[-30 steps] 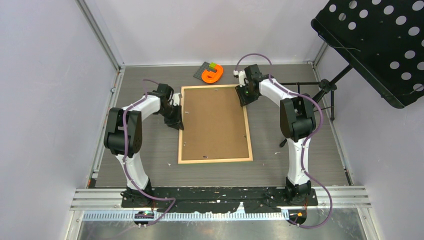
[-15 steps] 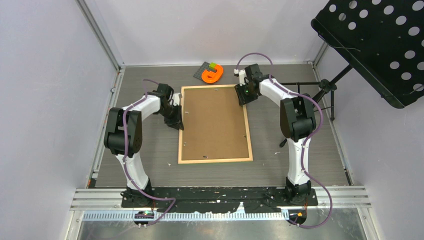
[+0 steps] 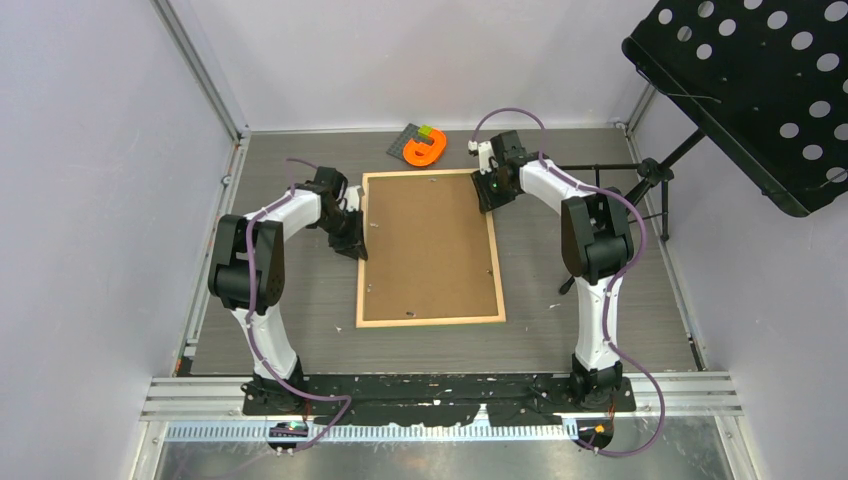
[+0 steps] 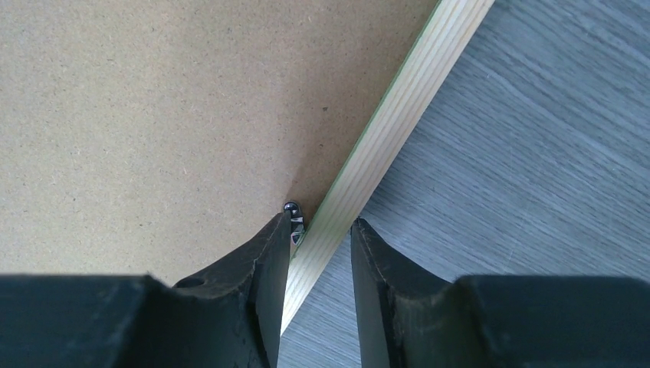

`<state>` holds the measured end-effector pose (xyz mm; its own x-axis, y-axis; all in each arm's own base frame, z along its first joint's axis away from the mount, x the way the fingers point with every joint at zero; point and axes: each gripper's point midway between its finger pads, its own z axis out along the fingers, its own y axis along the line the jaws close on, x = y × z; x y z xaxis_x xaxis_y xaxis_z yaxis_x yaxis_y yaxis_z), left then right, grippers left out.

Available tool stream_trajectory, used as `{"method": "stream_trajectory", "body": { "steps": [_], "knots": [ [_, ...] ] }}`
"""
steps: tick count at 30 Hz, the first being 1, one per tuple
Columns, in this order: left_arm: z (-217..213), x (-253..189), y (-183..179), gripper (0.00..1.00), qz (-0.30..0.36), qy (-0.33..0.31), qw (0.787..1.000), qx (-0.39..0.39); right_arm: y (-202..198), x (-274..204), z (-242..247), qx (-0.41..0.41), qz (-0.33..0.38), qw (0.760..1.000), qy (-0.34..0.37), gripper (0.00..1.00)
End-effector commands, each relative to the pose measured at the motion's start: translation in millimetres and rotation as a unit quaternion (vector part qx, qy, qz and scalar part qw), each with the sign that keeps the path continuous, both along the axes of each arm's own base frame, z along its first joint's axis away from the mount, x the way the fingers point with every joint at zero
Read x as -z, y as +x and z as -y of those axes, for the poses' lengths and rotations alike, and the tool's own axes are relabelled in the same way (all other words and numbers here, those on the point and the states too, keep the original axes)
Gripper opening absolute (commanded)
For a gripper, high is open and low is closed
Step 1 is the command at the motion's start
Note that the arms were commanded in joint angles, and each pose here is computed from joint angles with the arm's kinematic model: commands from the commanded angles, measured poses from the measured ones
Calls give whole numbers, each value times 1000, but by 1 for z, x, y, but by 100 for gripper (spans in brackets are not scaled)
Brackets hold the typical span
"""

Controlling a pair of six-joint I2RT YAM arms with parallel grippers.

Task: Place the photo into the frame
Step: Install the photo frame at the center of the board.

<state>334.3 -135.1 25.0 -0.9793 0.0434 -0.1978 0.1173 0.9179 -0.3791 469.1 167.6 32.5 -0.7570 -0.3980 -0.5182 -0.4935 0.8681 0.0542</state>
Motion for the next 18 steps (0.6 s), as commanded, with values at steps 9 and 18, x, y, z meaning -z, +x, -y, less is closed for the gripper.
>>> {"method": "stream_trajectory", "body": {
  "steps": [9, 18],
  "knots": [
    [10, 8, 5, 0, 7, -18, 1000, 25, -1, -15, 1, -25, 19, 999, -18, 31],
    [10, 7, 5, 0, 7, -18, 999, 25, 3, -23, -14, -68, 24, 997, 7, 19]
  ]
}}
